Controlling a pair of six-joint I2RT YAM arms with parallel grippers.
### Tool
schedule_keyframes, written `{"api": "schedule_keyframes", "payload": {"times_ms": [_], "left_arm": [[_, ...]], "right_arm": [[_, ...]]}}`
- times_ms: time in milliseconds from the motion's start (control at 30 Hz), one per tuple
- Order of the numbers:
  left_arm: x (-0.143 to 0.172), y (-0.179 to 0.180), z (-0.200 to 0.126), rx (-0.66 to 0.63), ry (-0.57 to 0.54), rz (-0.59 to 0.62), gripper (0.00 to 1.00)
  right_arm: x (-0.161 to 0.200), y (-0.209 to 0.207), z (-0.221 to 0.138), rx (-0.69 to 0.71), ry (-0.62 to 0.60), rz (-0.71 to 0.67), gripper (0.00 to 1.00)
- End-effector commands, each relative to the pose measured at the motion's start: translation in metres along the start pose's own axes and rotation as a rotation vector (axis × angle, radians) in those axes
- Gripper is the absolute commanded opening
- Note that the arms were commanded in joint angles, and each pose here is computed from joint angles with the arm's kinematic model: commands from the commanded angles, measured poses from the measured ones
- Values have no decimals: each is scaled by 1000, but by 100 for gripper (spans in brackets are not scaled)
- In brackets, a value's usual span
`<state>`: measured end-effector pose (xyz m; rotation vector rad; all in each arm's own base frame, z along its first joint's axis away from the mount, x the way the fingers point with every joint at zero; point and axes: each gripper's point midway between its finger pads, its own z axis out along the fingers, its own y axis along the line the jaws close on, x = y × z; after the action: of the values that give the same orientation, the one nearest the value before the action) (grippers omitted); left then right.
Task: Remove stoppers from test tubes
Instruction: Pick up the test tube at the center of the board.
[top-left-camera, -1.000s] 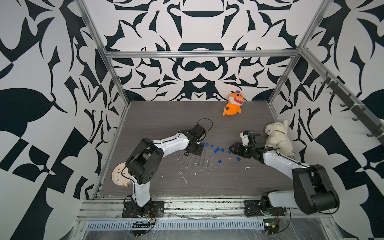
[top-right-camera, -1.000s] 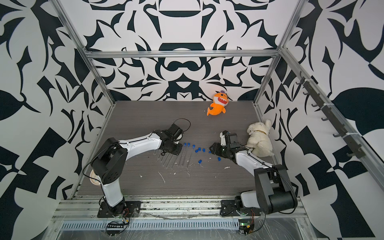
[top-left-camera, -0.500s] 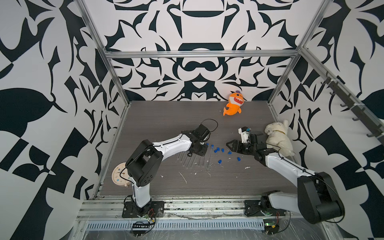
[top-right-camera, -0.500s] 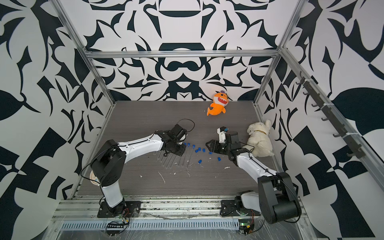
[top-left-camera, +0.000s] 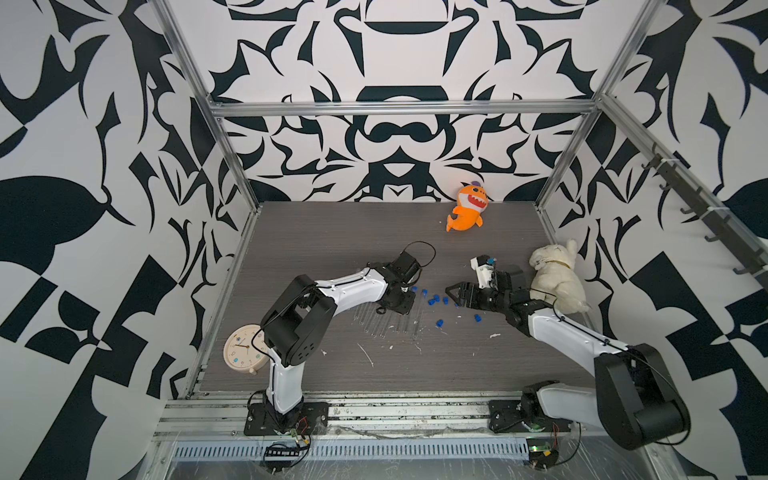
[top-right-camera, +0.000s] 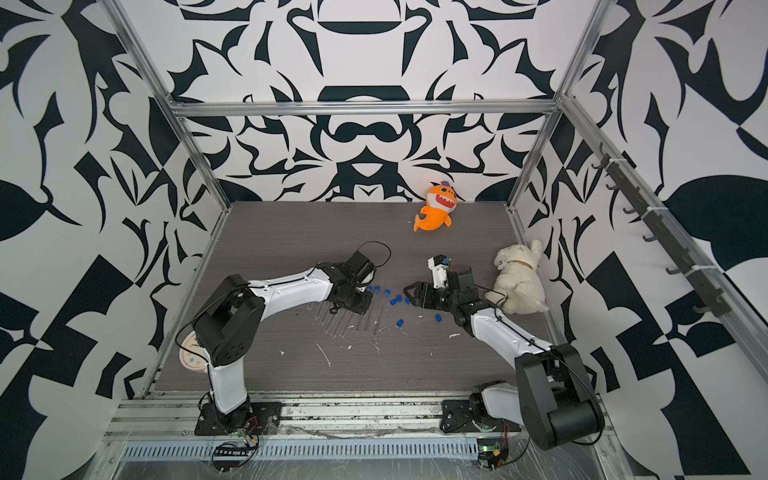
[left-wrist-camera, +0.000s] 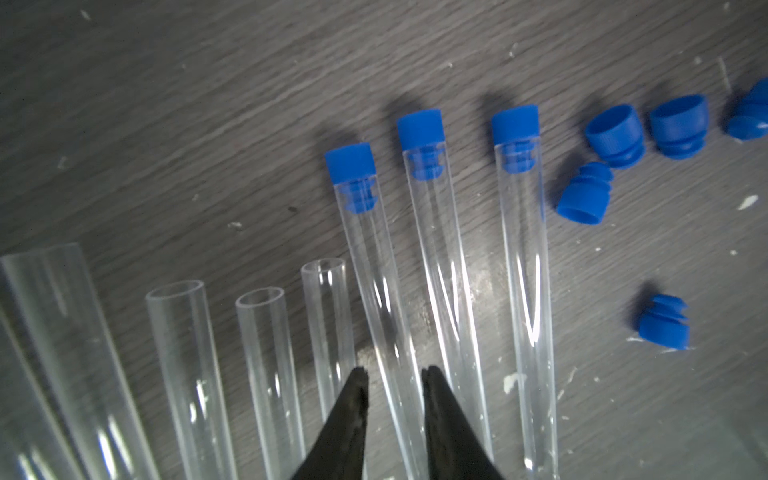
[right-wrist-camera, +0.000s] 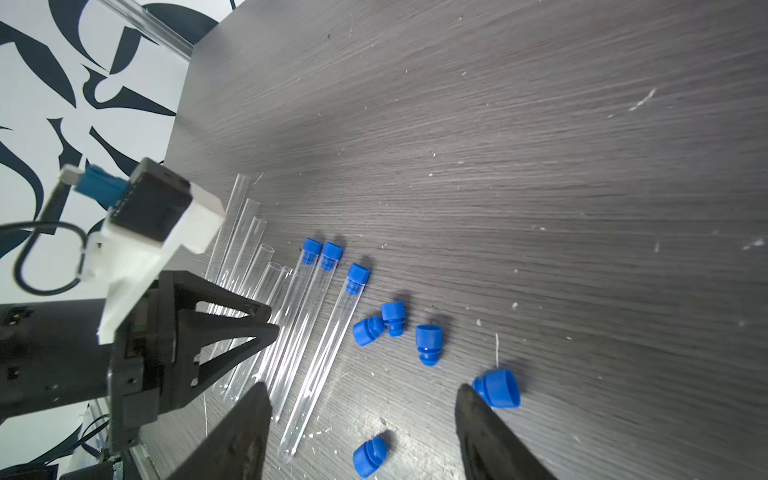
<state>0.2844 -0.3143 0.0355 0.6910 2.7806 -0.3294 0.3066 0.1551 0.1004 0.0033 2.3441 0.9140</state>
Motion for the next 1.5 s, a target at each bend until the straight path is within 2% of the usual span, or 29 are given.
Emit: {"api": "schedule_keyframes", "payload": {"times_ms": [0, 533, 867, 1400, 1467], "left_arm": [[-5, -5, 1, 14, -1, -1, 26], [-5, 1, 12, -26, 28, -3, 26], [-3, 5, 18, -50, 49, 1, 20], [3, 10, 27, -77, 85, 2, 26], [3, 10, 27, -75, 87, 2, 22]], "right_arm": [[-13, 10, -4, -33, -55, -34, 70], [-15, 11, -7, -32, -79, -42, 72], [-18, 5, -6, 2, -89, -28, 73], [-20, 3, -13, 7, -113, -31, 74], [-20, 2, -13, 9, -114, -30, 74]]}}
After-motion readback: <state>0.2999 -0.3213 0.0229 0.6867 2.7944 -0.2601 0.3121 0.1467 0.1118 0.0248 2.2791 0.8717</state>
